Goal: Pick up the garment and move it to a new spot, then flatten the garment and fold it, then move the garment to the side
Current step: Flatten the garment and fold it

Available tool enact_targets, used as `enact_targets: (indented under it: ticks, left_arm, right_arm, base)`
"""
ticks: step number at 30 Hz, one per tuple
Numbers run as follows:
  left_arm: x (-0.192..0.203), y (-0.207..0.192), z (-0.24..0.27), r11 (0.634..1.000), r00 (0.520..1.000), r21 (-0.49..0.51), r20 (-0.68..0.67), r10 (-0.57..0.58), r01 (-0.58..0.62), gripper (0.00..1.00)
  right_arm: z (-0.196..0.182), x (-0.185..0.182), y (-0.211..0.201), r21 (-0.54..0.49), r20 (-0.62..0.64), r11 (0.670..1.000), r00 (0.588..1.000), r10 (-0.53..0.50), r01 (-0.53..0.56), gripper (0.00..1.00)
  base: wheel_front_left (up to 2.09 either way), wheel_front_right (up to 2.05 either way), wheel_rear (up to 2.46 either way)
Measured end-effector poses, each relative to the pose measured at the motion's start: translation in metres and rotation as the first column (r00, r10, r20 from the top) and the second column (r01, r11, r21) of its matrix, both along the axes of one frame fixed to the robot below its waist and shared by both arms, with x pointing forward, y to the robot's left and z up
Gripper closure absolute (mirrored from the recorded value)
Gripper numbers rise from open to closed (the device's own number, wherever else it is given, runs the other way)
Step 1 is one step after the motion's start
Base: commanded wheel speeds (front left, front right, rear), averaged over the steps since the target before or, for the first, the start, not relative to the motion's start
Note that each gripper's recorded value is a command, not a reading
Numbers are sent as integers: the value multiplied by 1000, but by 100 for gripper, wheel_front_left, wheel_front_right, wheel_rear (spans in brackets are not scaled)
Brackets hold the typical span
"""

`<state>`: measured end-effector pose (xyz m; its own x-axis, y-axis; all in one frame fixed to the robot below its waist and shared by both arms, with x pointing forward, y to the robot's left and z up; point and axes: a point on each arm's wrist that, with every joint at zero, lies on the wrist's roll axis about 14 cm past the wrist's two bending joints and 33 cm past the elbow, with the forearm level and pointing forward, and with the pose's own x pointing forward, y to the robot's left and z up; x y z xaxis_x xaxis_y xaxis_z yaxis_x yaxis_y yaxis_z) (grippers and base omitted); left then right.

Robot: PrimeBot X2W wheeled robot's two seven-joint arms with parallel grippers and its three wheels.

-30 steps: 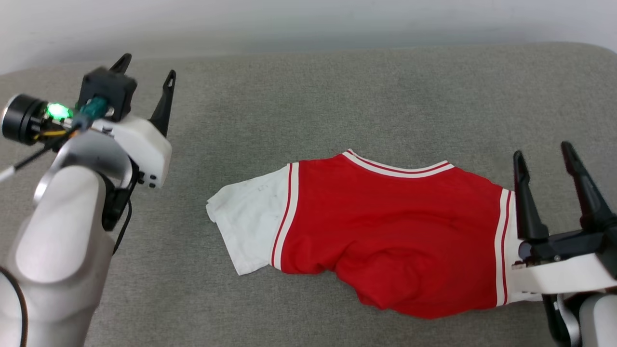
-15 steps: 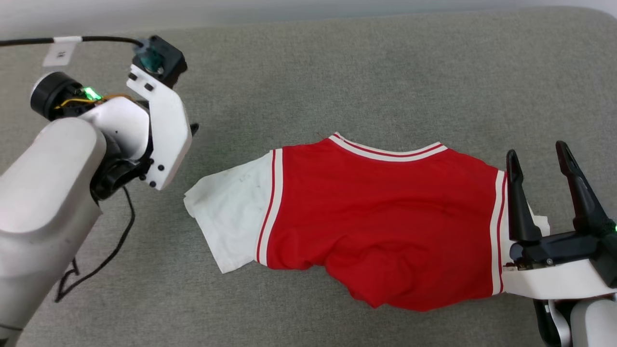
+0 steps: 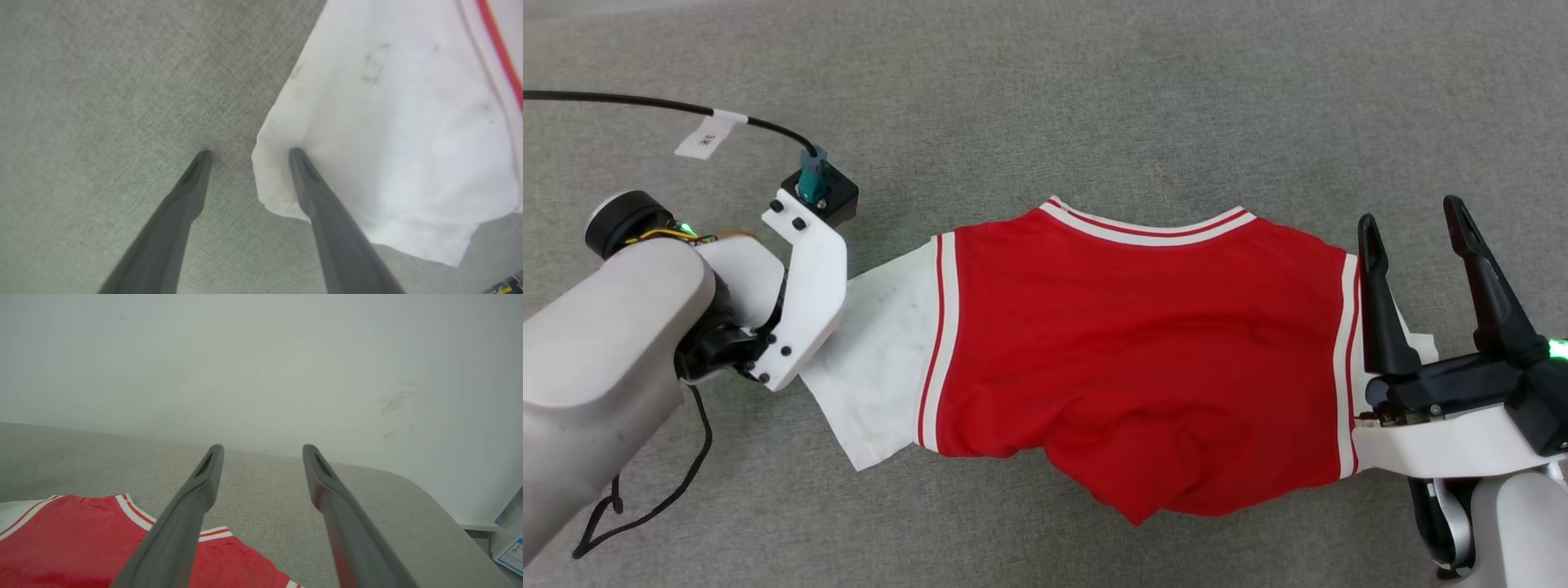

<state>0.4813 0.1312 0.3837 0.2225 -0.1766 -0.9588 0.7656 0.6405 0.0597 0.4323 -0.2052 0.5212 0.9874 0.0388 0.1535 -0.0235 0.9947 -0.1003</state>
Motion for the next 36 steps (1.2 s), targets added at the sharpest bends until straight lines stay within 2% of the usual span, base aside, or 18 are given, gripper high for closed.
enact_targets:
  ticks: [3, 4, 5, 6, 12, 19, 23, 26, 29, 32, 36]
  left_arm:
    - [-2, 1, -9, 999, 999, 22, -26, -24, 25, 0]
    - [-3, 0, -12, 999, 999, 27, -29, -33, 34, 39]
    - [-3, -1, -14, 999, 999, 24, -30, -36, 37, 93]
    - [-2, -1, -14, 999, 999, 16, -29, -34, 34, 100]
    - [-6, -5, -5, 999, 1000, -39, 2, -27, 27, 100]
    - [-14, 13, 25, 996, 996, -93, 84, 14, -6, 100]
    - [-27, 22, 37, 993, 994, -118, 102, 27, -15, 100]
    - [-32, 31, 47, 991, 992, -130, 121, 41, -25, 100]
    - [-35, 30, 55, 988, 989, -154, 142, 42, -20, 100]
    - [-37, 28, 58, 986, 988, -168, 150, 43, -18, 100]
    - [-36, 25, 59, 984, 987, -176, 159, 34, -6, 100]
  right_arm:
    - [-3, 1, -3, -2, -8, 1000, 1000, -9, 9, 0]
    - [-4, 2, -4, -3, -10, 1000, 1000, -12, 12, 0]
    - [-4, 2, -5, -4, -11, 1000, 1000, -15, 15, 0]
    - [-4, 2, -6, -5, -11, 1000, 1000, -18, 18, 0]
    - [17, 3, -25, -70, 40, 997, 998, -40, 42, 0]
    - [72, 5, -50, -242, 141, 969, 990, -16, 50, 0]
    - [77, 12, -54, -317, 28, 948, 1000, 8, 2, 0]
    - [55, 18, -57, -324, -173, 944, 985, 10, -67, 0]
    - [29, 17, -62, -314, -386, 940, 922, 5, -136, 0]
    - [7, 13, -67, -299, -562, 934, 827, -7, -195, 0]
    - [-37, -8, -72, -225, -789, 940, 614, -20, -258, 0]
  base:
    - [0, 0, 0]
    - [0, 0, 0]
    - [0, 0, 0]
    - [0, 0, 0]
    - [0, 0, 0]
    - [0, 0, 0]
    - [0, 0, 0]
    - [0, 0, 0]
    - [0, 0, 0]
    - [0, 0, 0]
    - [0, 0, 0]
